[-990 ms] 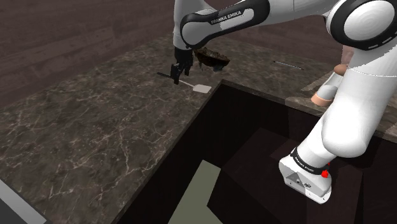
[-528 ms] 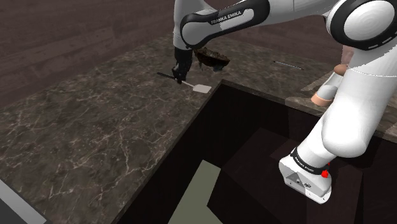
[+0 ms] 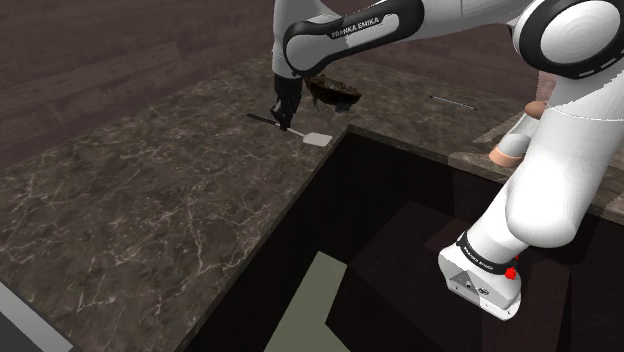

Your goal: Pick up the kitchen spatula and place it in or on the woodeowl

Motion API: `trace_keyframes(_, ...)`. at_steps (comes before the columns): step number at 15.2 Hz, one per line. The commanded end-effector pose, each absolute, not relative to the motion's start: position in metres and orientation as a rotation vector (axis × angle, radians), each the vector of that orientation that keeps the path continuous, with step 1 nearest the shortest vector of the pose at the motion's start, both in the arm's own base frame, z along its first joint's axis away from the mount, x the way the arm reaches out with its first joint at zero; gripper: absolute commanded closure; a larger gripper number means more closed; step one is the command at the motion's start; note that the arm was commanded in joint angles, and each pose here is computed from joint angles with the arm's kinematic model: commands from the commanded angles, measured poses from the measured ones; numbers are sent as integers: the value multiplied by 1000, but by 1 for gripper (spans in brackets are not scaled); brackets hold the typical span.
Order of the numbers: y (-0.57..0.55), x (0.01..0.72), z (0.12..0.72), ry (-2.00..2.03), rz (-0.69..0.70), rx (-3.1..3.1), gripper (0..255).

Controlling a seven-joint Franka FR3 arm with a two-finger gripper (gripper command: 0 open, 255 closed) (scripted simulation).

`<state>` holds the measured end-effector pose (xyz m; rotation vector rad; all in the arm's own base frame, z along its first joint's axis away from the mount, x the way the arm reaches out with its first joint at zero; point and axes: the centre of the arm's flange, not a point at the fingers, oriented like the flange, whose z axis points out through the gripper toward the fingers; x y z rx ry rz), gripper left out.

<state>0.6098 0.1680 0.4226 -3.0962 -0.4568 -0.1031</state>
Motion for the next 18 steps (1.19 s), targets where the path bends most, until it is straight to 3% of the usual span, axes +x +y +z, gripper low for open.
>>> trace_keyframes(1, 168, 610, 428, -457, -103, -3096, 255)
trace_keyframes(18, 168, 610, 517, -457, -103, -3096, 255)
